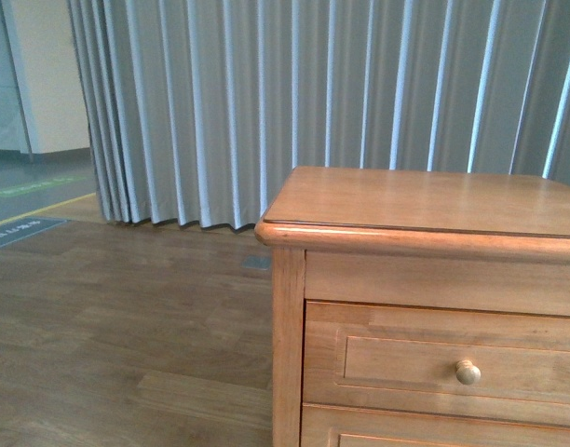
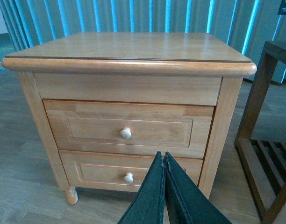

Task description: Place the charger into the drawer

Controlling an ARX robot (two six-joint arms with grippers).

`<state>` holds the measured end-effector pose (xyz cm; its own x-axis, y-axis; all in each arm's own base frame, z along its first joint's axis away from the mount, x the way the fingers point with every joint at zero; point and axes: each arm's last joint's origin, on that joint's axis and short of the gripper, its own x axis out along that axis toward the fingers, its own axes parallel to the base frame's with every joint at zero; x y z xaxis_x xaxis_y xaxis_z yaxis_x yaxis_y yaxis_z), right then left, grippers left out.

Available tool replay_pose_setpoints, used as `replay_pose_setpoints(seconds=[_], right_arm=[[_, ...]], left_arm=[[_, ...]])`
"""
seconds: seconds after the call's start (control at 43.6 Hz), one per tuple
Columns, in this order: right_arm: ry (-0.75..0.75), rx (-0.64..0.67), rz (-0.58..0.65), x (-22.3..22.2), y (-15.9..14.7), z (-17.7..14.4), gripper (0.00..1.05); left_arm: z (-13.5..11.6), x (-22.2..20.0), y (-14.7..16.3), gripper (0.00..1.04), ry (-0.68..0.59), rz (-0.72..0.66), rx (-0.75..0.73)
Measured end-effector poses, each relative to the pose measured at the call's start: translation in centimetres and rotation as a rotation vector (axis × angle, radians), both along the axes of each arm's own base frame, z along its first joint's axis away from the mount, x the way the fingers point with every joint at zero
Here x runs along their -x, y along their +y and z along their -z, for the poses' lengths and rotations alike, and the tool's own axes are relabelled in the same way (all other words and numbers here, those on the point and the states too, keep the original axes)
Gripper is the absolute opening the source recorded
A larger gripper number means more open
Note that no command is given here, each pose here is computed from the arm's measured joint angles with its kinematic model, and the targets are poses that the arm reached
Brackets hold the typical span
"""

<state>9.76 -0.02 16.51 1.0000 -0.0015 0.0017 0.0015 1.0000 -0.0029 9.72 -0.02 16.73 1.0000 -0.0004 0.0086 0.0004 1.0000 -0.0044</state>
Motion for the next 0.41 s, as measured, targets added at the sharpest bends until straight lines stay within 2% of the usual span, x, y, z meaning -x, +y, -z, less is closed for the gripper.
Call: replay_pose_setpoints(seconds=[0.069, 0.252, 0.413], right_arm=[[0.0, 0.0, 0.0, 0.0, 0.0, 0.0, 0.05], [0.0, 0.0, 0.0, 0.0, 0.0, 0.0, 0.45], [0.0, 0.0, 0.0, 0.0, 0.0, 0.0, 0.7]], left_arm=[[0.0, 0.0, 0.0, 0.99, 0.0, 0.0, 0.0], [0.0, 0.0, 0.0, 0.99, 0.0, 0.0, 0.0], [0.0, 0.0, 0.0, 0.99, 0.0, 0.0, 0.0]])
